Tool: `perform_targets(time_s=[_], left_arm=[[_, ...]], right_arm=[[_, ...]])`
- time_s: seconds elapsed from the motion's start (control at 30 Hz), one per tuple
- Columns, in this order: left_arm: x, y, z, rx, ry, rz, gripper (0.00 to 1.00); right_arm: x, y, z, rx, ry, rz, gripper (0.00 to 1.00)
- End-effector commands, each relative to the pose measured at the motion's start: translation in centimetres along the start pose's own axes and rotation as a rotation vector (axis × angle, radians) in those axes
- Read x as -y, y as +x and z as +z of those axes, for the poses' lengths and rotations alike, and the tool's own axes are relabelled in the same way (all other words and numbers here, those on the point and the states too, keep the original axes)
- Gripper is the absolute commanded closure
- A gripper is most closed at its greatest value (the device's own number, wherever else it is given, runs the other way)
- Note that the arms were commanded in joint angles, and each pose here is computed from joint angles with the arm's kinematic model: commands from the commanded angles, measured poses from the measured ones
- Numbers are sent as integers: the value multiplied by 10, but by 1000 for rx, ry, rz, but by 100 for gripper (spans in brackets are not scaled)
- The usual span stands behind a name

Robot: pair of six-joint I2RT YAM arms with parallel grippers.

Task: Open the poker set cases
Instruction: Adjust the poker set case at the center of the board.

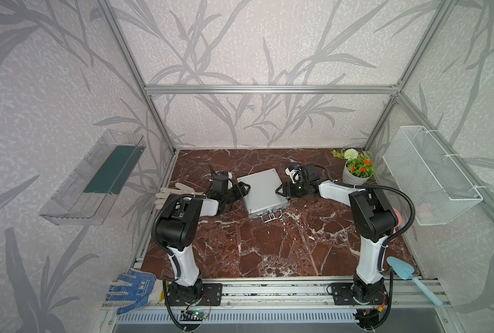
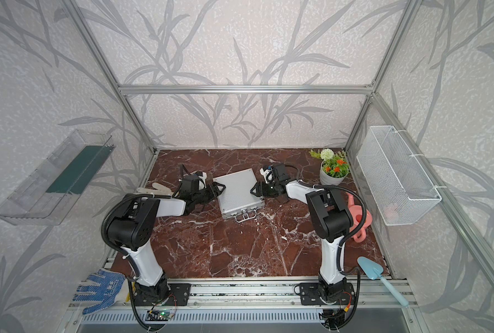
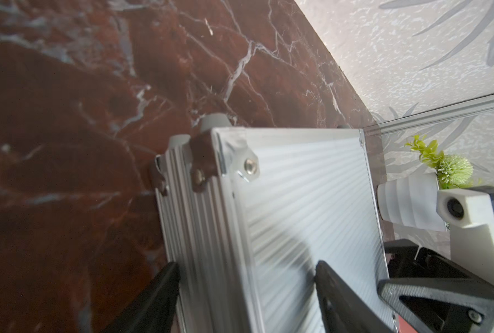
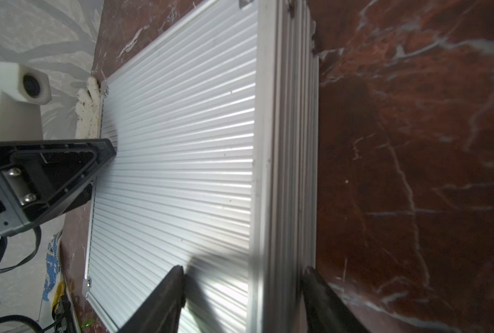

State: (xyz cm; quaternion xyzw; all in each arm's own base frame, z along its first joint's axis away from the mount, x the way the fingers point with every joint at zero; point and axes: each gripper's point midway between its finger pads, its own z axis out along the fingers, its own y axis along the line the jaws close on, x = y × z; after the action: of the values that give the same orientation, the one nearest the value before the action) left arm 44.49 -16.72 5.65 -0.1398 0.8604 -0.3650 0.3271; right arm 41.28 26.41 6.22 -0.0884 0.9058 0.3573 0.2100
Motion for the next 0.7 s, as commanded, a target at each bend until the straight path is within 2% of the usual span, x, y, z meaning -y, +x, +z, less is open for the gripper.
perform_targets(time_s=[0.0,0.17,0.3,0.57,0.67], left_arm=[[31,0,15,-29,125,55,27],[45,9,23,-57,147,84,27],[53,9,17,-60,164,97,27],[58,-7,-19,-29,114,146,27],[46,-15,-41,-10,24,154,27]], right_arm=[[-13,13,-11,25,-28,61,38],[-11,23,-32,89,-2,106,38],[-11,28,-42,100,22,119,39],[-7,29,-67,123,94,106,36],[-6,31,-78,111,137,91,33]])
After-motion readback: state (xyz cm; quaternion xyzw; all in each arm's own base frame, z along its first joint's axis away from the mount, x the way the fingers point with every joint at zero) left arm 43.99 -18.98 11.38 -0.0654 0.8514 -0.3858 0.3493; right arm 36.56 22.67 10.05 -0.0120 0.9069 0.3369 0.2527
